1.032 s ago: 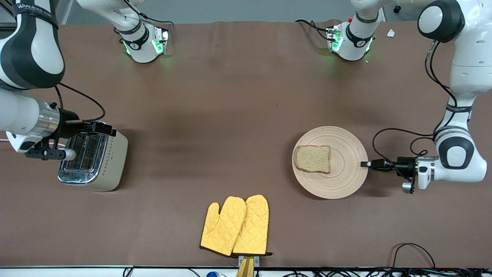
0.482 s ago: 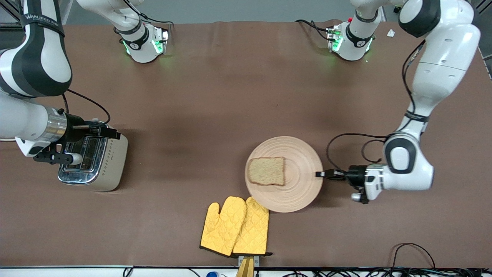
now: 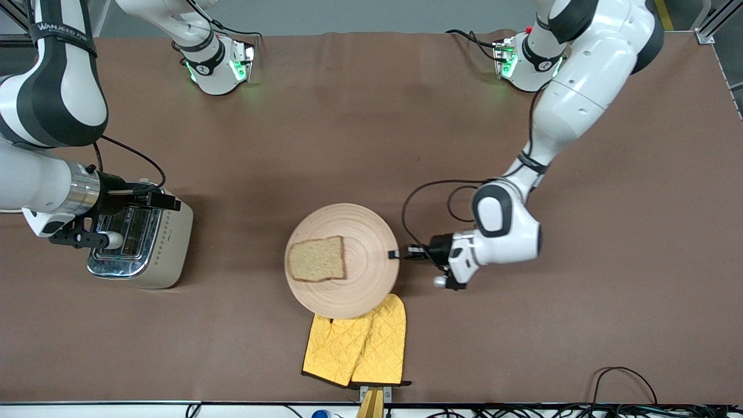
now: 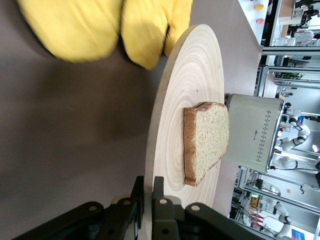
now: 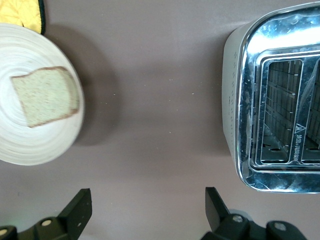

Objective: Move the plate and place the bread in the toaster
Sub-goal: 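Slide the wooden plate toward the toaster with the left gripper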

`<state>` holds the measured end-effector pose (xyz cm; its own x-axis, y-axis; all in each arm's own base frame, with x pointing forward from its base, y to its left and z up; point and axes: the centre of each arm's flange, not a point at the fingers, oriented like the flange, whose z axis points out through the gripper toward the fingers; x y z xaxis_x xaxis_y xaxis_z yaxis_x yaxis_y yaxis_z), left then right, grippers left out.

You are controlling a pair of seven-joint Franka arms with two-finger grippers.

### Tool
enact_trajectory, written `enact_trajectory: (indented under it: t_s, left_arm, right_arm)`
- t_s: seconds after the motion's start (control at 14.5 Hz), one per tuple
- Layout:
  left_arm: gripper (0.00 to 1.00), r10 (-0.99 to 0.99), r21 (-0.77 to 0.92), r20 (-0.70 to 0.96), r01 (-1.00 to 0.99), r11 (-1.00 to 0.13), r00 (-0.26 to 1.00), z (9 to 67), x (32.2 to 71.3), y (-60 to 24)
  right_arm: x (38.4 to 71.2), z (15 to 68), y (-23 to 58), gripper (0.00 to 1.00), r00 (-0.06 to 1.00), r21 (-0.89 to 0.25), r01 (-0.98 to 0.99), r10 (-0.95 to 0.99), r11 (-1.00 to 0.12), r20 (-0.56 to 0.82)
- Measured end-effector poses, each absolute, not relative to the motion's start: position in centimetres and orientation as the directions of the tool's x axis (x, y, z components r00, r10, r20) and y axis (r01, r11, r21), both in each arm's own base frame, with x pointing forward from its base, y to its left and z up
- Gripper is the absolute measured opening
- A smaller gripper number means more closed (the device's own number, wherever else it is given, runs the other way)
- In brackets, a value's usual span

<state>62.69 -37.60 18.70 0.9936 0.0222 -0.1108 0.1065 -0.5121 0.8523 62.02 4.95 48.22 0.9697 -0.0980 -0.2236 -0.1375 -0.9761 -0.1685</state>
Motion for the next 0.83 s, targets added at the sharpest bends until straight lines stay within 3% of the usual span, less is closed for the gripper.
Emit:
enact_trajectory:
  t_s: [0.34,0.83]
  left_arm:
    - [0.10,0.052,0.848,-0.107,0.118,-0.516,0.993,16.5,58.7,-44.3]
    - [0.09,0.050,0.867,-0.107,0.118,-0.484,0.993,13.9,56.2,-47.1]
  right_arm:
    - [61.7,46.6,4.4,1.00,0.962,-0.160,-0.158,-0.115,-0.974,-0.248]
    - [62.4,42.1,9.2,1.00,0.980,-0.163,-0.187,-0.171,-0.969,-0.105]
